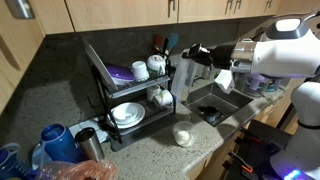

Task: Pour the contents from the left bowl to the right bowl

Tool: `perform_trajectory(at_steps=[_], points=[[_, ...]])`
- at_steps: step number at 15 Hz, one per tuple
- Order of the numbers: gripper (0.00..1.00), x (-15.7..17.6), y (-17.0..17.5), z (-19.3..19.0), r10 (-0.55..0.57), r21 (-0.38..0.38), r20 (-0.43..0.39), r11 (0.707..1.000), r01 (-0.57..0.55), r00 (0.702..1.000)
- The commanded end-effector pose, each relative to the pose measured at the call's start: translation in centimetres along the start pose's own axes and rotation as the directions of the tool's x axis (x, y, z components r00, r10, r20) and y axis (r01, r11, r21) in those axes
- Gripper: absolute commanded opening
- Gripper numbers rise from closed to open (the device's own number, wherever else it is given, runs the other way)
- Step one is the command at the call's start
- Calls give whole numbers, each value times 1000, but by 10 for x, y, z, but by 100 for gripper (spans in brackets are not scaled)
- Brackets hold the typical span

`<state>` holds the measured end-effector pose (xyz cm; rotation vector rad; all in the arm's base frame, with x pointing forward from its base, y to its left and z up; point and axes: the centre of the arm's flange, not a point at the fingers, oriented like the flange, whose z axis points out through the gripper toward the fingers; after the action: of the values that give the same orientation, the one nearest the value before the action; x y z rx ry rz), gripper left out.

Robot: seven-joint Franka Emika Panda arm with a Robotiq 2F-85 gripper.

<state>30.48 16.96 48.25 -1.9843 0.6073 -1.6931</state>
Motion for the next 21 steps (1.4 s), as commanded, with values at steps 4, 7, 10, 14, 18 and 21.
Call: perform_trajectory(at_steps=[4,7,10,14,18,21], points=[[1,-29,42,-52,-9,-5,-4,1000,9,1000],[1,-29,42,-53,-15,-5,-6,1000,15,1000],[1,-28,42,-53,-23,-3,-11,1000,23,1000],[1,-27,40,-54,-40,-1,-27,999,40,999],[1,-27,40,-55,-53,0,-41,999,53,998],[1,-27,40,-55,-60,1,-48,998,60,997]])
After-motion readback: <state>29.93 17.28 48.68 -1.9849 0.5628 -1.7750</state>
